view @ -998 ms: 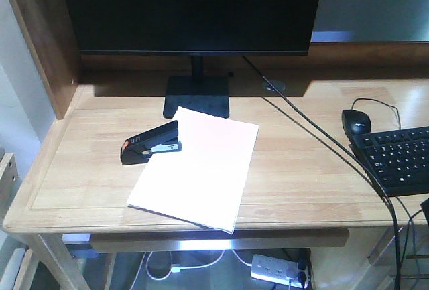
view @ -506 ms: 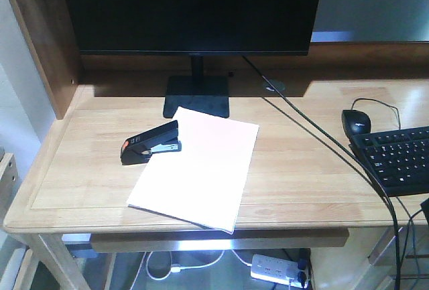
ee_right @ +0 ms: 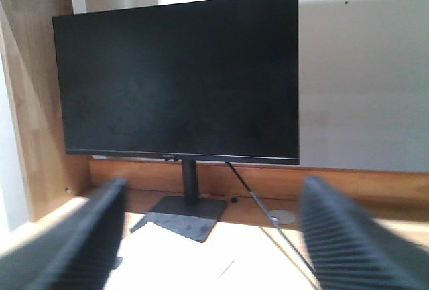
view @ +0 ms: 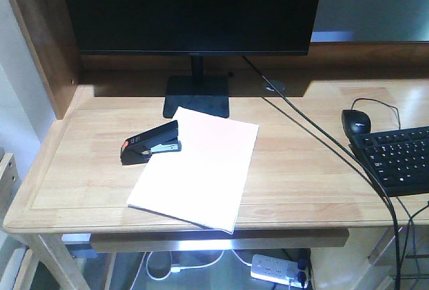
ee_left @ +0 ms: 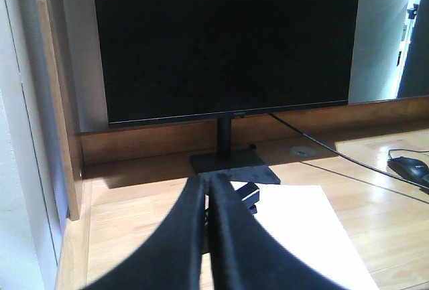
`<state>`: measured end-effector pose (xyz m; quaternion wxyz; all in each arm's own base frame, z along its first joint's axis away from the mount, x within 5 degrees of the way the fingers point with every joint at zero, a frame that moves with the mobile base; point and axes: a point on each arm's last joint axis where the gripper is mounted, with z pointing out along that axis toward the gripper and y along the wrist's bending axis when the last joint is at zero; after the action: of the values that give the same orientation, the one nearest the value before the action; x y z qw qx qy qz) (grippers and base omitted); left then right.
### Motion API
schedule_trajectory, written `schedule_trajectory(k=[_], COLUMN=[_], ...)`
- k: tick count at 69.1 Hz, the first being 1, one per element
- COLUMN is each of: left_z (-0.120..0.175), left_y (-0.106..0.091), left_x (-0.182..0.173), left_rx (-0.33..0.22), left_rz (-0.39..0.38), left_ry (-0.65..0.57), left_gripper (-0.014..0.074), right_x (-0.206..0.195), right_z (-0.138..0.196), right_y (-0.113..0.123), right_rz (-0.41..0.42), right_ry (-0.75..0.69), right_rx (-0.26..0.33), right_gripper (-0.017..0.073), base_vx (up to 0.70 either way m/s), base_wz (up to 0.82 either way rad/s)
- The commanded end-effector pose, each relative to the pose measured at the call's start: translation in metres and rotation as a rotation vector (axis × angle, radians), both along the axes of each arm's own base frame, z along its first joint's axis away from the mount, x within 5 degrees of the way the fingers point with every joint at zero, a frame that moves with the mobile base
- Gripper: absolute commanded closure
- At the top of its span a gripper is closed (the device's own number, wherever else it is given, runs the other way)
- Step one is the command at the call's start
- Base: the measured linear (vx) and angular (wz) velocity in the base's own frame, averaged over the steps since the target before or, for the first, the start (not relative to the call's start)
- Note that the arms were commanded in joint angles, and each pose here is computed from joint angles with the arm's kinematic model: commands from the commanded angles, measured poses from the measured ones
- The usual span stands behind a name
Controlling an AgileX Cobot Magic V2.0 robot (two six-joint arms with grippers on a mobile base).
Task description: Grab stapler and paper to desk for stapling
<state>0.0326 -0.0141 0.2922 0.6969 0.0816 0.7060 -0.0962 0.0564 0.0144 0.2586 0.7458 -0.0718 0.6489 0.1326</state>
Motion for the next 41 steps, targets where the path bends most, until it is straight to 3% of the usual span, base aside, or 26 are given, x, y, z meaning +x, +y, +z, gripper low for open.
schedule_trajectory(k=[1,8,41], left_z=[0.0131,0.0131,0.0131], left_y=[0.001,0.001,0.001], left_x=[0.0001,0.0001,0.0001], left_rx=[-0.037,-0.037,-0.037], left_rz=[0.009,0.009,0.009], left_ry=[-0.077,-0.077,-0.077], left_gripper=[0.06,0.06,0.06], right_x=[-0.0004,-0.0004,0.0003], right_z=[0.0086,0.0087,0.009], right_y=[-0.0013,-0.0014,-0.0033], right_rz=[-0.018,-0.023,-0.046], right_ry=[-0.028,-0.035,-0.039], right_rx=[-0.014,-0.038,-0.043], right_gripper=[0.0319,0.0578,0.0569], base_vx=[0.0,0.0,0.0], base_wz=[0.0,0.0,0.0])
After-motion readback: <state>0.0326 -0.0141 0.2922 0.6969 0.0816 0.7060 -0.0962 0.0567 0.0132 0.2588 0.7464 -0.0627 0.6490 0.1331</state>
